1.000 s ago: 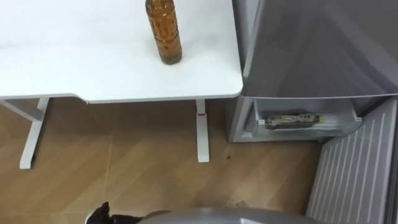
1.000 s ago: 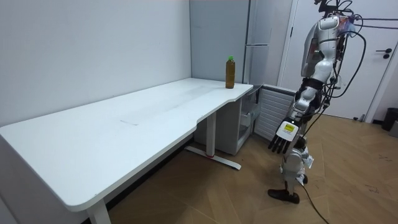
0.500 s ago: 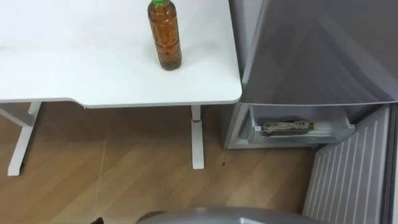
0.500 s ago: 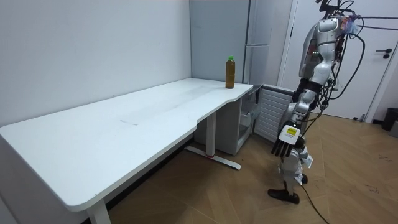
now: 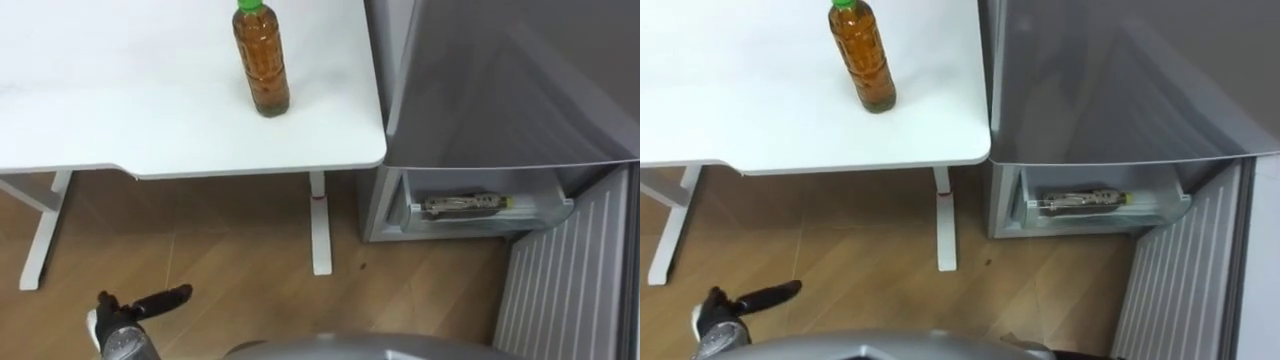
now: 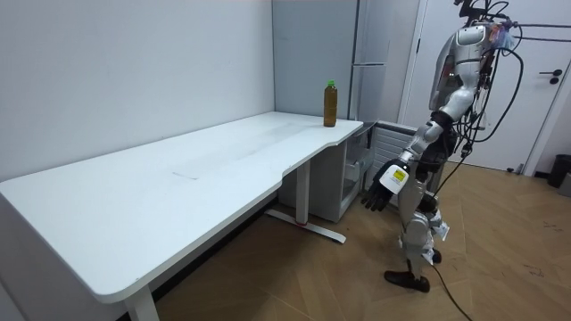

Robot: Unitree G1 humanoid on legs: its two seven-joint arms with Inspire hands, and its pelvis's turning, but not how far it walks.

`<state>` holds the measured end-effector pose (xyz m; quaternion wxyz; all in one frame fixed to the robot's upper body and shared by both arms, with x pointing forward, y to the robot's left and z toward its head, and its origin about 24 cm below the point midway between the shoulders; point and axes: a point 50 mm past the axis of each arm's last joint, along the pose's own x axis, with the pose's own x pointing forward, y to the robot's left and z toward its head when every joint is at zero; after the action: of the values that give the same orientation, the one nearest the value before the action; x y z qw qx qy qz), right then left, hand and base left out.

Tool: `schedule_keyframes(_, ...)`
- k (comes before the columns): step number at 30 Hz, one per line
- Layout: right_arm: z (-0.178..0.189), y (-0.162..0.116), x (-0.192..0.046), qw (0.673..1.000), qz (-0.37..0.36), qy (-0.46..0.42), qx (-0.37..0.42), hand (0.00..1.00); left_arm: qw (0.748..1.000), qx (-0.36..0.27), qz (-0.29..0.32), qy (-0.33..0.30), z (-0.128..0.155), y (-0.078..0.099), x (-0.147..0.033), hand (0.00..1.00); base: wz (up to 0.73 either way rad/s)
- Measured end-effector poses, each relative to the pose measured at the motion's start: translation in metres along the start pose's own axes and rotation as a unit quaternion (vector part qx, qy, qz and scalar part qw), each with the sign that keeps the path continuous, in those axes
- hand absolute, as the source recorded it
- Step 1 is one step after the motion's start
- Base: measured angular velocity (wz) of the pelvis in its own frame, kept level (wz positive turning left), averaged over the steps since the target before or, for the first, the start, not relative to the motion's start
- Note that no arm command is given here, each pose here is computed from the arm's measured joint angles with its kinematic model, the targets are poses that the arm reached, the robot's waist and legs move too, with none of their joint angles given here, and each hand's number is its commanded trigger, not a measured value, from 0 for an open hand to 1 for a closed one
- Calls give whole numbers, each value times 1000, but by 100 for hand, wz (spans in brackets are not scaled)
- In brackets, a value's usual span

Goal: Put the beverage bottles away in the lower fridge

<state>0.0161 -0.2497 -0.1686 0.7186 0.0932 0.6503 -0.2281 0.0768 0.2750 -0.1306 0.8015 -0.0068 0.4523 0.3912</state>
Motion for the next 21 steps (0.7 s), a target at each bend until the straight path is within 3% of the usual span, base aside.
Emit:
schedule_keyframes(8, 1, 2, 0, 1000, 8, -18, -10, 0, 989, -58, 78, -109, 47, 3, -7, 0, 0)
schedule_keyframes(21, 7, 5, 0, 998, 22, -34, -50, 0, 947, -148, 104, -267, 113, -2, -36, 0, 0)
